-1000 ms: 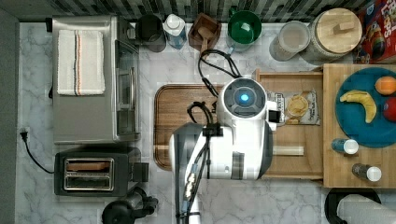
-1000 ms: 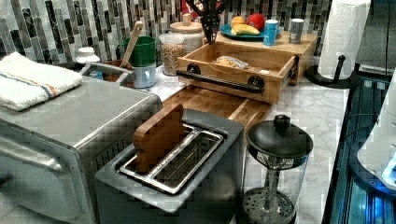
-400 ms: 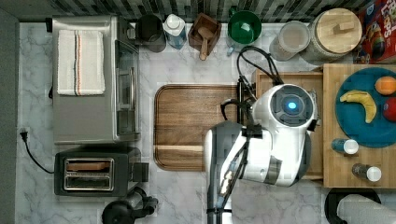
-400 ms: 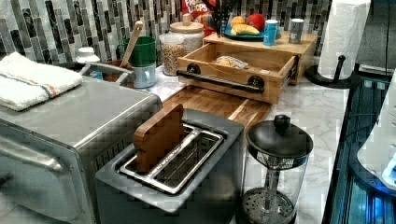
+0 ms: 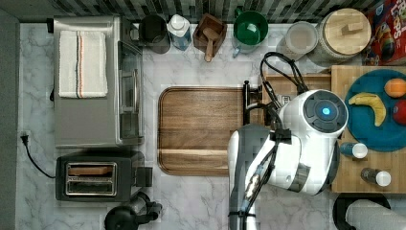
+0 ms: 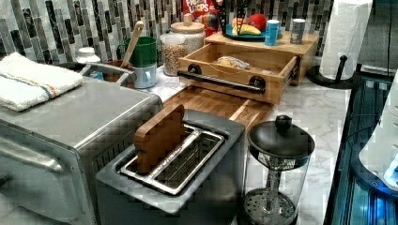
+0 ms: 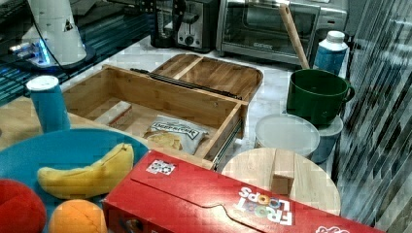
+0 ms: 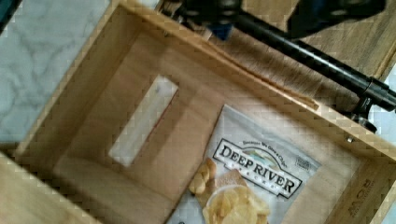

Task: Pick up the butter.

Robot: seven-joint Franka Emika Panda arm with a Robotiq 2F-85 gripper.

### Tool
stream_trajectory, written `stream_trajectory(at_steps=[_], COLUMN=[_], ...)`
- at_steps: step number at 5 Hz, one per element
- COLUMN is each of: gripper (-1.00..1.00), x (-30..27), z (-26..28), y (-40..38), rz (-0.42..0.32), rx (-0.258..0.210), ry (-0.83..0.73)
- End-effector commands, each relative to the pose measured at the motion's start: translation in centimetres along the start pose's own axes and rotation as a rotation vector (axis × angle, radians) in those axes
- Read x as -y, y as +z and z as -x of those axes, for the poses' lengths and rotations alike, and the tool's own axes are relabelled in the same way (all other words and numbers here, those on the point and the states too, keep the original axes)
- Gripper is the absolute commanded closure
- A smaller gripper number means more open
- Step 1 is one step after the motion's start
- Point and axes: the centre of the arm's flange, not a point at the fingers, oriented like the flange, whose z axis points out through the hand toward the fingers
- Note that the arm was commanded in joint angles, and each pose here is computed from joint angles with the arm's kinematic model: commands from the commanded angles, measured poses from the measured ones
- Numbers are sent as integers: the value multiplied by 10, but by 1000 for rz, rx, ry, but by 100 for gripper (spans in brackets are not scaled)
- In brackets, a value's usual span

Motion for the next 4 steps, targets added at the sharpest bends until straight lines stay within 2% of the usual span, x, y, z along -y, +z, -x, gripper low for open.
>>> stream_trajectory(at_steps=[1,3,4], gripper=[-100,-100,-100], x=[-38,-63,-79], z=[-57,-76,-72], y=[-1,19,36], rz=[-60,-13,-48], rx=[-70,-11,-54], ry=[92,291,377])
